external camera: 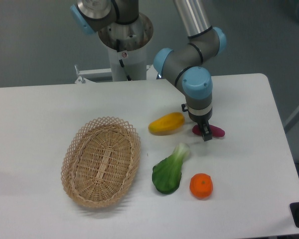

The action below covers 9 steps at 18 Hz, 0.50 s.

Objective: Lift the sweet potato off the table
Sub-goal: 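Close the gripper fingers around the sweet potato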

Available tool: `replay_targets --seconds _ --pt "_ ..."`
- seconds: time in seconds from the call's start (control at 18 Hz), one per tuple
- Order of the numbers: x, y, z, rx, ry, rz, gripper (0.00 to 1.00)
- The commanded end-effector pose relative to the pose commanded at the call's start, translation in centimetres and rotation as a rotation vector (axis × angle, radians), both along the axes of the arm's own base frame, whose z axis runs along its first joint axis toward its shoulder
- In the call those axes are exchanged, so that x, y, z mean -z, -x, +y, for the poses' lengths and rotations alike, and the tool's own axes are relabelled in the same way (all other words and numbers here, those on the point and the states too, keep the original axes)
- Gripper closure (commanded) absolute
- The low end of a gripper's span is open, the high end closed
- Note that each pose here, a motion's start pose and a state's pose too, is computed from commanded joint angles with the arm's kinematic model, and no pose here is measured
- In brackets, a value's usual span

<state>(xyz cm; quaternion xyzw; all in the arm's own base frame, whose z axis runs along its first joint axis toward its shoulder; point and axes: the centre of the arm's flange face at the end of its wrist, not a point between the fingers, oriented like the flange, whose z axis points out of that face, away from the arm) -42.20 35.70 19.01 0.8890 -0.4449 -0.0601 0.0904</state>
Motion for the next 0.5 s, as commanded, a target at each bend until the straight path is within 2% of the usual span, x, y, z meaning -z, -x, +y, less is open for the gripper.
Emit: replay_targets --seconds 0.11,0.33,0.5 --pt "-0.2 0.2 0.0 -0.002 -0.001 0.003 0.69" --pt "-0.8 0.6 0.2 -0.002 -0.009 0.016 0.72" --pt "-3.6 2.5 1.2 -0.001 -0.037 0.063 0.72"
